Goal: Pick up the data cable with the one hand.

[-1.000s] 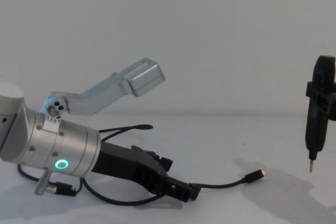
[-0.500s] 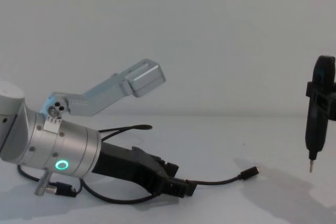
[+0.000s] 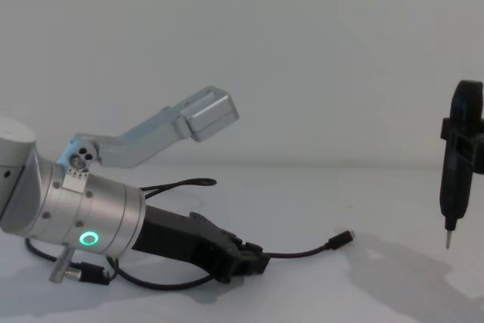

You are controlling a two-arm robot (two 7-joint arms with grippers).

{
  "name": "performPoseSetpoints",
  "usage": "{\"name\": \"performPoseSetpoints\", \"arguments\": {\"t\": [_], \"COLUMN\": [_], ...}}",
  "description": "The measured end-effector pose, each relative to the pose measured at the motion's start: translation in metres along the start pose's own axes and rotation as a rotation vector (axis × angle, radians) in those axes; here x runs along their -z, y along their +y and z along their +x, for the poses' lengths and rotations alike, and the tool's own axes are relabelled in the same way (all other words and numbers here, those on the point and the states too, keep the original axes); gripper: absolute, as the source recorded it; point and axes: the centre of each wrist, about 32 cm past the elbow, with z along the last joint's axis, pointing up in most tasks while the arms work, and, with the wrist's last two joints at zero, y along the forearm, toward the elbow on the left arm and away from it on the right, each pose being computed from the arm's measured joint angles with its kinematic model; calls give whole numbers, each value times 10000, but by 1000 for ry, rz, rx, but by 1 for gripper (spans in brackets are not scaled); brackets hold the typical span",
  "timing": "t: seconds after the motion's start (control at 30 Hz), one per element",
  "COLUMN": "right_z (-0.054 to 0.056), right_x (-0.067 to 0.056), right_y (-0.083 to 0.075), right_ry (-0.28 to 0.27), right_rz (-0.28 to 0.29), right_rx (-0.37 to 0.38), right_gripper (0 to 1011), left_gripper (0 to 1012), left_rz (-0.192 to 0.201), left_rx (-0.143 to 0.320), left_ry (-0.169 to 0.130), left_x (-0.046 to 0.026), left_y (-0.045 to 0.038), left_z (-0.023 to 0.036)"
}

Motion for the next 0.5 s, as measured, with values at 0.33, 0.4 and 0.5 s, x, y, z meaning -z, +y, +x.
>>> {"name": "performPoseSetpoints", "arguments": {"t": [0.33, 0.4, 0.5], "right_z": [5, 15, 39], "right_x": [-4, -17, -43], "right_y": [-5, -12, -28], "right_ry": [2, 9, 24], "right_rz": [2, 6, 15], "right_rx": [0, -3, -13], "right_gripper": [274, 274, 274], "left_gripper": [42, 42, 41], "left_rz": [-1, -5, -17], "left_rx": [0, 0, 0], "left_ry": [-1, -6, -22], "left_x": [-1, 0, 8], "left_y": [0, 2, 5], "left_z": [0, -2, -9]}}
